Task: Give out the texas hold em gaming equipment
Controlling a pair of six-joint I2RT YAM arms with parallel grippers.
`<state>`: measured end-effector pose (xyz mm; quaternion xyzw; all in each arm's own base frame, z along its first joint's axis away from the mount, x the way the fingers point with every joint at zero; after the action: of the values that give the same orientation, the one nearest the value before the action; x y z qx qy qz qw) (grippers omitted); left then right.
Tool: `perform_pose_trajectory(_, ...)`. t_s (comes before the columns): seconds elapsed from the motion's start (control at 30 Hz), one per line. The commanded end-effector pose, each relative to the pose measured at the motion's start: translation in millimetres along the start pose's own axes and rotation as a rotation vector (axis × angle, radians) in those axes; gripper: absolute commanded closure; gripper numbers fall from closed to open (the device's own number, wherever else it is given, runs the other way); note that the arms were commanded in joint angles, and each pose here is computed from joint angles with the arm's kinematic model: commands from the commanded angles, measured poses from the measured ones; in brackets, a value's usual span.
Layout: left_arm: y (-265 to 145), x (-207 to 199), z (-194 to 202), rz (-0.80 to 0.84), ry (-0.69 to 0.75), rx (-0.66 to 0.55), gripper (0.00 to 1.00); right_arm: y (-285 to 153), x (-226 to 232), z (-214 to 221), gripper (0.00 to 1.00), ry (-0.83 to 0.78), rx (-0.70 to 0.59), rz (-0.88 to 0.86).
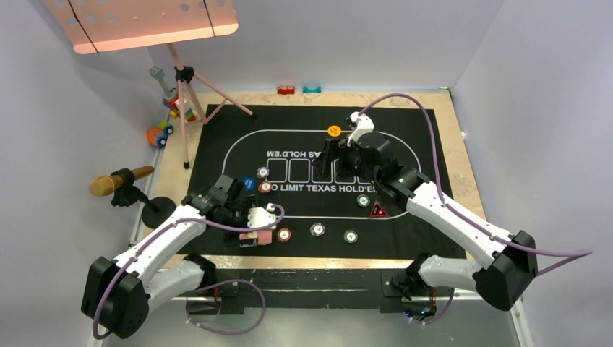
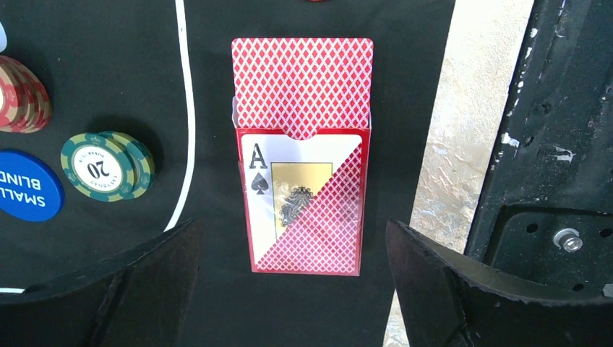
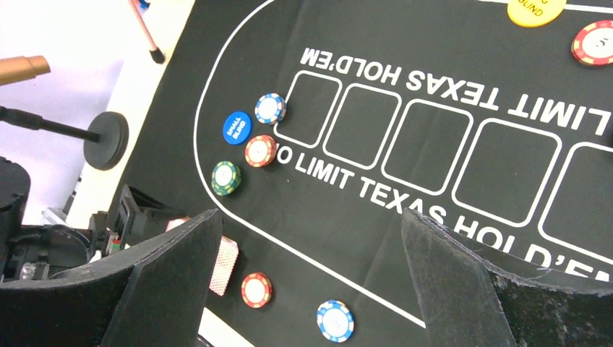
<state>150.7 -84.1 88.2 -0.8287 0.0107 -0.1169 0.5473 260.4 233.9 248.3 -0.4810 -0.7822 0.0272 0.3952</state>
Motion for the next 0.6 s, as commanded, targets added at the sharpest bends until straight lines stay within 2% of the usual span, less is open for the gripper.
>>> perform_pose_trajectory(0.0,3.8,-1.2,-7.8,0.027,0.053,-0.057,0.00,-7.7,13.3,-17.6,0.02,-0.013,-0.057,-0.067)
perform_pose_trajectory(0.3,6.0,3.4,-15.8,0.120,0.015,-0.010,0.00,-14.1,13.3,-28.4,0.02,-0.011,-0.083,-0.130)
perform_pose_trajectory(0.57,21.3,-5.4,-13.2,0.122,0.001,0.103,0.00,-9.9,4.9,-29.0,0.02,-0.014,-0.070,-0.130)
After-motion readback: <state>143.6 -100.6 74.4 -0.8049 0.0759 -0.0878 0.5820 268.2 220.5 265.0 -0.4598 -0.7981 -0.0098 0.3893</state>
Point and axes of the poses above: each gripper's point midway between its finger pads, its own y axis out along the fingers, its own x axis along the line the jaws close on, z = x × y, the point moved 4 cm from there along -y, back along the fingers, and after that the axes turned 13 degrees about y, right-handed, at the moved point
